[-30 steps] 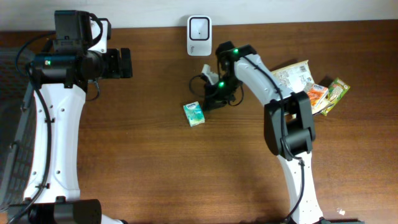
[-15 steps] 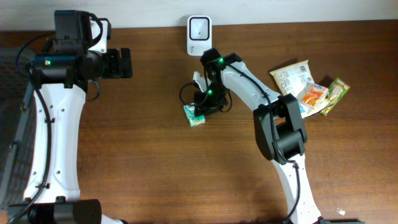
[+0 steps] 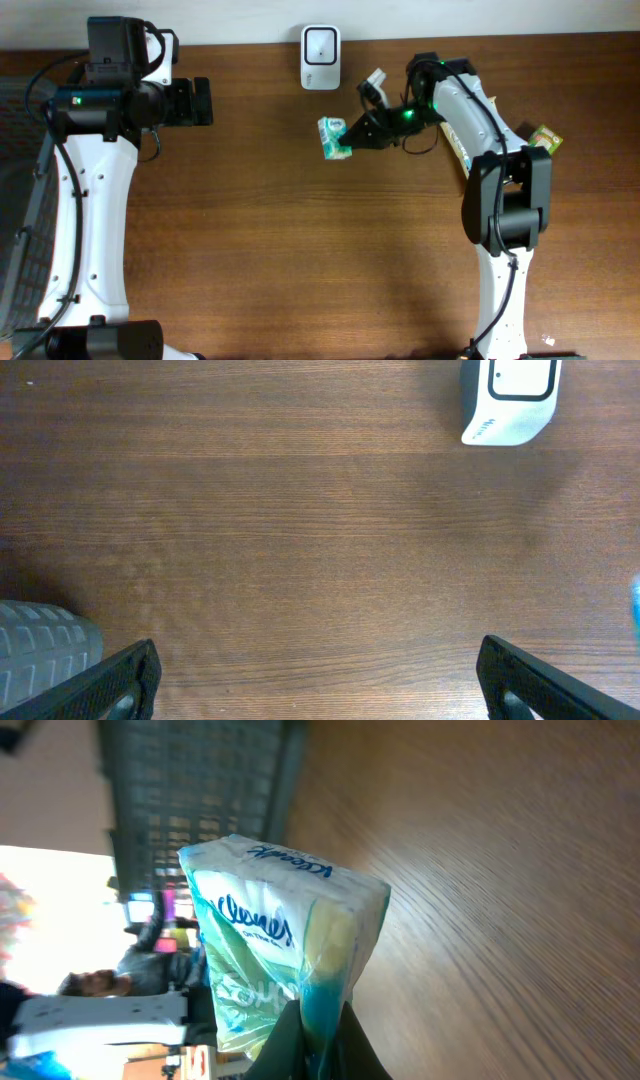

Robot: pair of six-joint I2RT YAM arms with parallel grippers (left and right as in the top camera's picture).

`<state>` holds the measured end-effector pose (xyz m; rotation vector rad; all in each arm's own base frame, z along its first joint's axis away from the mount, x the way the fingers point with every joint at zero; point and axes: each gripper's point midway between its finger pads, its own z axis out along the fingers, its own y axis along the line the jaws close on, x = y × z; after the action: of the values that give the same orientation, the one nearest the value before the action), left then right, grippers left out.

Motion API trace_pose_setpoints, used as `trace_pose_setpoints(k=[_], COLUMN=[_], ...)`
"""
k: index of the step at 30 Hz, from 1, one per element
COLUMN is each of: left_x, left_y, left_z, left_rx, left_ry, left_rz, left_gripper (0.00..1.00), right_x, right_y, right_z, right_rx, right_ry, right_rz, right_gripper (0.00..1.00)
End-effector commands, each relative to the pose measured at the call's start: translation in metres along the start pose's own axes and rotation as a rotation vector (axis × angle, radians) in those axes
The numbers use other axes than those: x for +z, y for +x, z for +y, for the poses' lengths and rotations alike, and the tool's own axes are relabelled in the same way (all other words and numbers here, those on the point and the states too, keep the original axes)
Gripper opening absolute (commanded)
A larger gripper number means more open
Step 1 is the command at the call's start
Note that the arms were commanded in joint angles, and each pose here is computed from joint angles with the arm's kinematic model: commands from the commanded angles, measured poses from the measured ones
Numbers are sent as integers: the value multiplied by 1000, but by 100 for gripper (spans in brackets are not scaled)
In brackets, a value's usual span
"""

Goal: Scan the item barcode
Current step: 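Hold the green Kleenex pack up to the white scanner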

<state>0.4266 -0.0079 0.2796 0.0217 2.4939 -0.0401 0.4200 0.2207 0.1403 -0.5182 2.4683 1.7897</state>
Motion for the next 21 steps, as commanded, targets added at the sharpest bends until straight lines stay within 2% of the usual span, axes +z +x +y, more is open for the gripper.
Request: trace_pose_setpoints(k=[1,3,8,15,21], left_x=[-9,-9,-9,-9,-10], left_y=[-5,-5,-5,-5,-5], left_z=[-3,-3,-3,-3,-3], left_rx=[19,19,19,19,19], left_ry=[10,10,10,10,10], left_rz=[-28,-28,-28,-28,-28], left_gripper=[99,99,99,99,99], right_x=[-11,-11,-18,-31,-55], right_y=[-9,-9,-16,-24,-36], right_z=[28,30,63,90,159], right_rx=[-80,-82,-129,-83,-190], right_ry=[-96,-101,-286,-290,-282], right_rz=[-59,-59,-136,-138,-155], right_gripper=[4,4,4,4,4])
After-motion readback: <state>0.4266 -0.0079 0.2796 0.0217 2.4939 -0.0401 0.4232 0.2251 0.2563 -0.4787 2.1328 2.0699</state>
